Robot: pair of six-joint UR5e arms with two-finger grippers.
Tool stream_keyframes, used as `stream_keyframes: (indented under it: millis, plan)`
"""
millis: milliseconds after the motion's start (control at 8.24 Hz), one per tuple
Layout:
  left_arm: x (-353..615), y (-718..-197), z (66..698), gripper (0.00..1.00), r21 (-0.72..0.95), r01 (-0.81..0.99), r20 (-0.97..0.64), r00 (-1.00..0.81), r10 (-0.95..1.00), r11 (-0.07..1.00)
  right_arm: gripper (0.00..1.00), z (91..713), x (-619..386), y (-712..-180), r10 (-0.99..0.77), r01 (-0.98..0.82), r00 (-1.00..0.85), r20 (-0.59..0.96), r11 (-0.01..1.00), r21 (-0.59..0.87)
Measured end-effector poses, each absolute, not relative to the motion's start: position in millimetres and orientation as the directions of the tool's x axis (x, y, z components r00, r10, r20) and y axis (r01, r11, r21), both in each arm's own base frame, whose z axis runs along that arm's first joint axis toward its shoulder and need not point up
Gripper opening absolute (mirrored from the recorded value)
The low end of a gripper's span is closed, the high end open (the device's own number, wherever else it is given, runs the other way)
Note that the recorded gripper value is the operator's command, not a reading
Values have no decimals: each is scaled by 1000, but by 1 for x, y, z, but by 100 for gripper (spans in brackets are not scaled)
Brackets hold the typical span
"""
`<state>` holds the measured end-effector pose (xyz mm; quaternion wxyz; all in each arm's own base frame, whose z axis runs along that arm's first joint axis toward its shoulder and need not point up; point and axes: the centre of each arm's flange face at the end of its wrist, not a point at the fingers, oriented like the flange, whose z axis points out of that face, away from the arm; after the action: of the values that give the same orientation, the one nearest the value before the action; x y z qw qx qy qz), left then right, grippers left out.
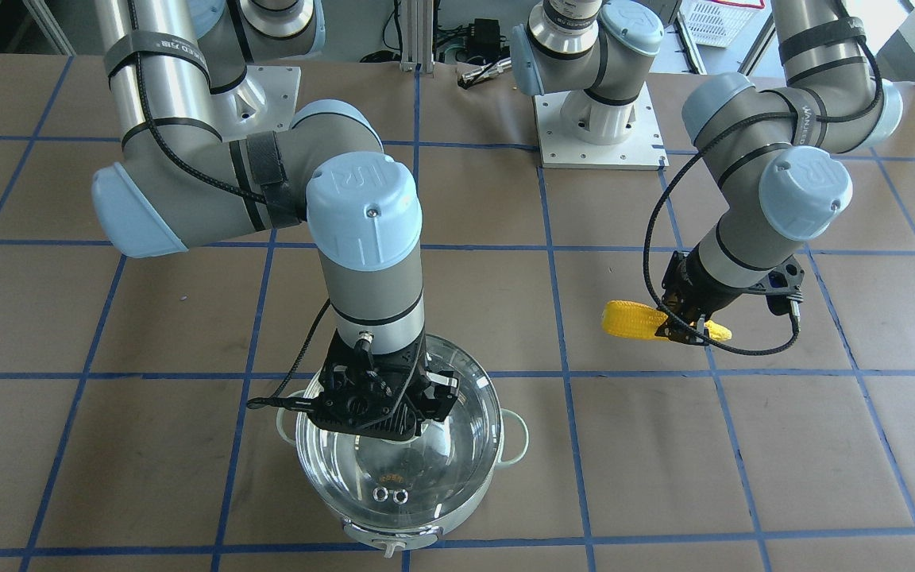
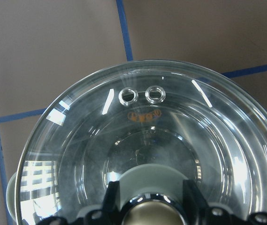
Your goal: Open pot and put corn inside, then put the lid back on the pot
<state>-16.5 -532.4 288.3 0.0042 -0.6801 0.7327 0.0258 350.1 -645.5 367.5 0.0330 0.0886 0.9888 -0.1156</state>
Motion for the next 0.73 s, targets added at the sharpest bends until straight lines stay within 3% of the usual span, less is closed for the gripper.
stream_keyframes:
  millis: [364, 728]
  plan:
    - [-28, -535, 307, 15, 26, -995, -21, -94, -995, 94, 21, 436, 331, -617, 101, 117, -992, -77, 960, -256]
    - [-82, -552, 345, 15, 21, -997, -4, -75, -997, 75, 18, 519, 263, -554, 81, 96, -994, -72, 970, -224]
